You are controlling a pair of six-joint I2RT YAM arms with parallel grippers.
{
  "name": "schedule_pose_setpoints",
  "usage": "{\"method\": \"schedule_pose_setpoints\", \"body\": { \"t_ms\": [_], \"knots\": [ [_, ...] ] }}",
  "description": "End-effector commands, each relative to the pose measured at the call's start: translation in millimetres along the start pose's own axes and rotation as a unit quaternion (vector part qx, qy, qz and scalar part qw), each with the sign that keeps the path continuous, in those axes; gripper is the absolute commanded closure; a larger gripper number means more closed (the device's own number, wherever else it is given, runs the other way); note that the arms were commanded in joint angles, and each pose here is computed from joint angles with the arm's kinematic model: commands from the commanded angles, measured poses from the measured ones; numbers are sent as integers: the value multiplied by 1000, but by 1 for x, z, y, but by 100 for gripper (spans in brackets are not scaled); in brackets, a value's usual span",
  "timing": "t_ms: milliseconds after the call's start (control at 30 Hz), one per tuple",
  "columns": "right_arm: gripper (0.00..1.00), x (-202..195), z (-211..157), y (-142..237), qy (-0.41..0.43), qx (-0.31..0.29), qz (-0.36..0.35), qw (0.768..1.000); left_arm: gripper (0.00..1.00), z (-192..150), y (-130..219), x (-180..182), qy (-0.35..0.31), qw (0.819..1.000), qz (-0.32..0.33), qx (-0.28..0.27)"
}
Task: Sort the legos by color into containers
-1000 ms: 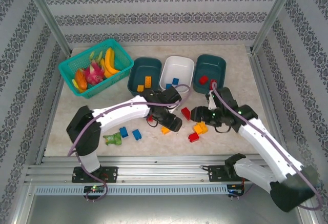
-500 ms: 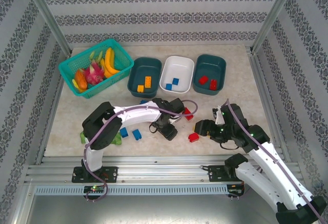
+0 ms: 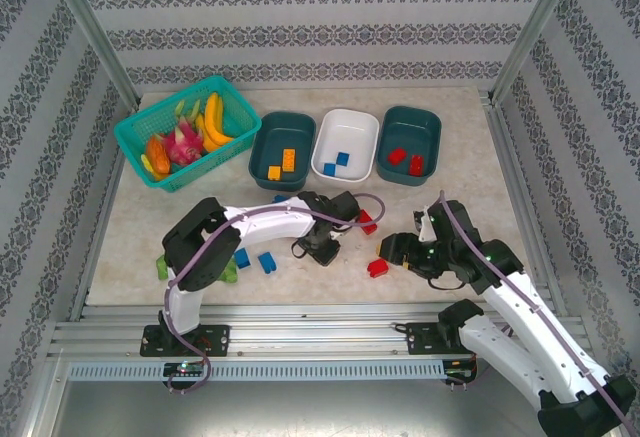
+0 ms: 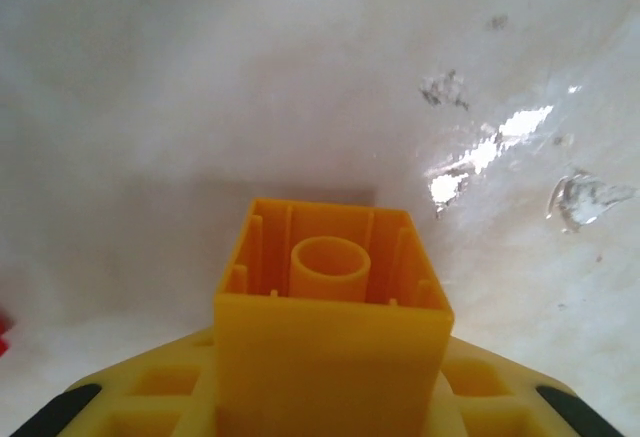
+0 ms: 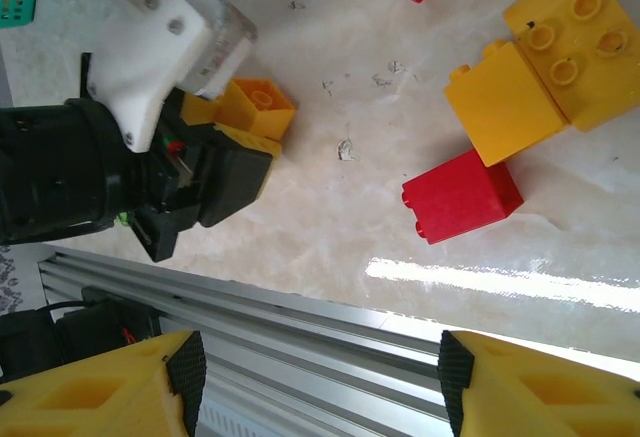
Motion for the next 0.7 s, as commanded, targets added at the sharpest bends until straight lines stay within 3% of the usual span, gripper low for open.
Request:
{"method": "schedule_pose_setpoints", "body": {
  "t_ms": [0, 133, 267, 433, 667],
  "knots": [
    [35, 17, 7, 12, 25, -19, 14, 999, 72, 18, 66, 33, 95, 992, 6, -82],
    [35, 42, 23, 12, 56, -24, 34, 998, 71, 20, 105, 79, 180, 977, -8, -110],
    [35, 77, 47, 3, 80, -29, 64, 994, 71, 25, 120, 130, 247, 961, -18, -121],
    [37, 119, 80, -14, 98, -24, 69, 993, 70, 44, 104, 181, 304, 946, -30, -104],
    [39, 139, 106, -33, 83, -20, 49, 995, 71, 74, 61, 211, 325, 943, -49, -60]
  ]
}}
Point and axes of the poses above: each hand's point on the last joint's axis, 136 mm out from that joint toward the fingers, its own y axis back along the fingers, its own x axis along the line the jaws close on, z = x × y, the point moved 7 cm from there along y, back along the fingers, and after that the axes turned 8 degrees about -y, right-handed, at the moved point
